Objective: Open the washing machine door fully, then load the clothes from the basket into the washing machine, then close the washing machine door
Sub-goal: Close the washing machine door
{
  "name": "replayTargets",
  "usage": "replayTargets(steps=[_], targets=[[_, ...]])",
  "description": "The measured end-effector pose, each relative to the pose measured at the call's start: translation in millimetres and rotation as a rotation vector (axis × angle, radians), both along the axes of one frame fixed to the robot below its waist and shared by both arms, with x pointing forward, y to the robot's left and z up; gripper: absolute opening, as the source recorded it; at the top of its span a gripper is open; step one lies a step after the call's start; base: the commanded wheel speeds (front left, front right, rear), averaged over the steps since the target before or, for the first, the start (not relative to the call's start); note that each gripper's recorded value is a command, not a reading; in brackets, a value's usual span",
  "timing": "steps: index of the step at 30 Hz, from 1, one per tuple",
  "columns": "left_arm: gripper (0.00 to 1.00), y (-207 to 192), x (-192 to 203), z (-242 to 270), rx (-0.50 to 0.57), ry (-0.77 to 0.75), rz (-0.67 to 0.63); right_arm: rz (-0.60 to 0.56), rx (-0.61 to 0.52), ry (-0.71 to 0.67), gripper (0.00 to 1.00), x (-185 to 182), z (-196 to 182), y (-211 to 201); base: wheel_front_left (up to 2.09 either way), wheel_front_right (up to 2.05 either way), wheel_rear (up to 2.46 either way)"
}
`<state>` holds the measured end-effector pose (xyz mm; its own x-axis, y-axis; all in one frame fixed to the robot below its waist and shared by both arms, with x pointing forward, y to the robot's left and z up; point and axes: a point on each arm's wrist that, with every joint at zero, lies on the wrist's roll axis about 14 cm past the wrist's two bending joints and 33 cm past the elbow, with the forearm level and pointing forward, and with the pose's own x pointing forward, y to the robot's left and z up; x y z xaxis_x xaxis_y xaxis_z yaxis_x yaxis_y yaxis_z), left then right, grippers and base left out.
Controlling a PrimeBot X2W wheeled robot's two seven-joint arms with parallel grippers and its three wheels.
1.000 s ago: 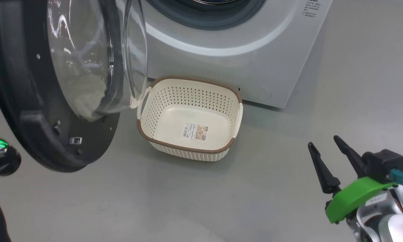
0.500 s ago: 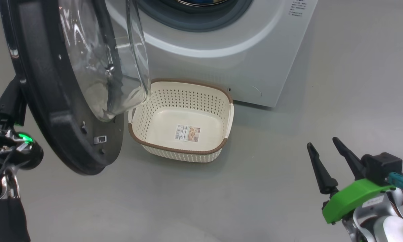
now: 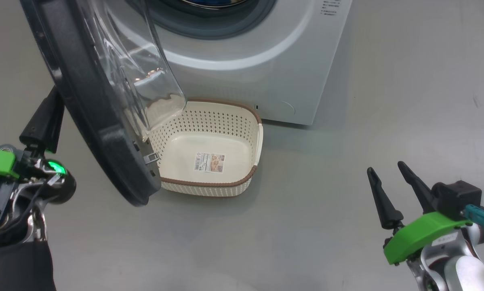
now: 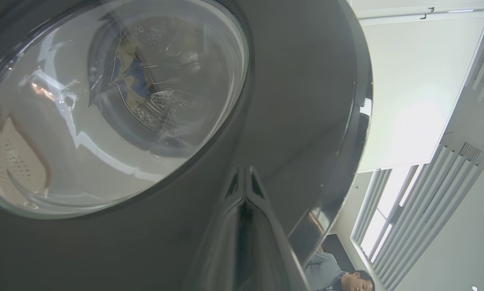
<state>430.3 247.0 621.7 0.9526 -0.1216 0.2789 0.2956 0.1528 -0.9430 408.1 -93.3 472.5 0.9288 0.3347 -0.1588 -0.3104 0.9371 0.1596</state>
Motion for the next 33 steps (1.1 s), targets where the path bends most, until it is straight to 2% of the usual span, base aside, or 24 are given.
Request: replayTargets(steps=[11,33], targets=[[0.00,-42.5,25.0,-9.2,0.003,0.023,-0.084,-0.074,0.011,0.009,1.00,-6.8,-3.8,-21.6,0.00,0.00,0.00],[0.00,-118.5,90.7,-20.5,-0.017,0.066,-0.167,-0.222,0.008,-0.005,1.00,-18.5,-2.1,-68.2,0.00,0.00,0.00]])
